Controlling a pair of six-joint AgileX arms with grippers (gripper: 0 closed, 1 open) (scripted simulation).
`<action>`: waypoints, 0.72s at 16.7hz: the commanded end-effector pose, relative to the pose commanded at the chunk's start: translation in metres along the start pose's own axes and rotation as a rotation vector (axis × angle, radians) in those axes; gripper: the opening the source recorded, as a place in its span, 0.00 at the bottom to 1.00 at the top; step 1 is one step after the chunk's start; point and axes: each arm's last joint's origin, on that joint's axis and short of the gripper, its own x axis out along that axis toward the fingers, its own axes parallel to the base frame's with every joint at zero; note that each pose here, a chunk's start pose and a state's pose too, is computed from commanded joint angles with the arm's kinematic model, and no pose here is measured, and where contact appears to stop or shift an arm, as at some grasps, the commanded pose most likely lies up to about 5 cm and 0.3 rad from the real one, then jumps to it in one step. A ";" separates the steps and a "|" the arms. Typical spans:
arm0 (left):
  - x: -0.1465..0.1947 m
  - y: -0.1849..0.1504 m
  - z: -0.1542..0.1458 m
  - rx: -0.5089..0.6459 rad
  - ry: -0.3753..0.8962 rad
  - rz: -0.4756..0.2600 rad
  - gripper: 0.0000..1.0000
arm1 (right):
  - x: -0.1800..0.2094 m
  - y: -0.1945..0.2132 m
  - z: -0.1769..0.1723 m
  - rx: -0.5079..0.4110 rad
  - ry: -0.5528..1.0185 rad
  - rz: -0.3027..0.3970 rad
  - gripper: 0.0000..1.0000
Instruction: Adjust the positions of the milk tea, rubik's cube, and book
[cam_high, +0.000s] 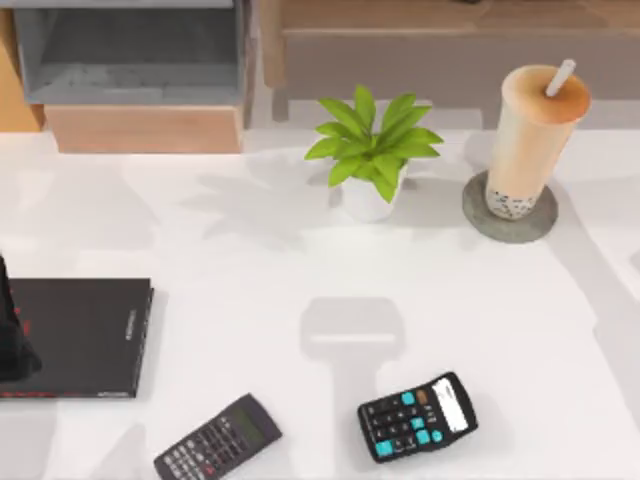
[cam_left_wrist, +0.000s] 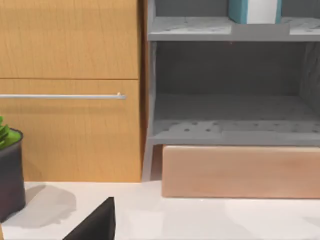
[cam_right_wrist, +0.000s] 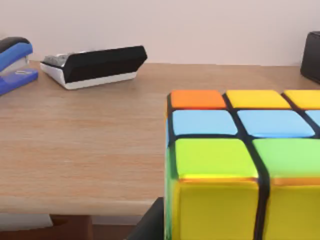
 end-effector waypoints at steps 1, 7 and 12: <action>0.000 0.000 0.000 0.000 0.000 0.000 1.00 | 0.001 0.003 0.003 0.014 -0.017 -0.002 0.00; 0.000 0.000 0.000 0.000 0.000 0.000 1.00 | 0.000 0.004 0.006 0.022 -0.030 0.000 0.00; 0.000 0.000 0.000 0.000 0.000 0.000 1.00 | 0.009 0.035 0.040 0.049 -0.185 0.089 0.00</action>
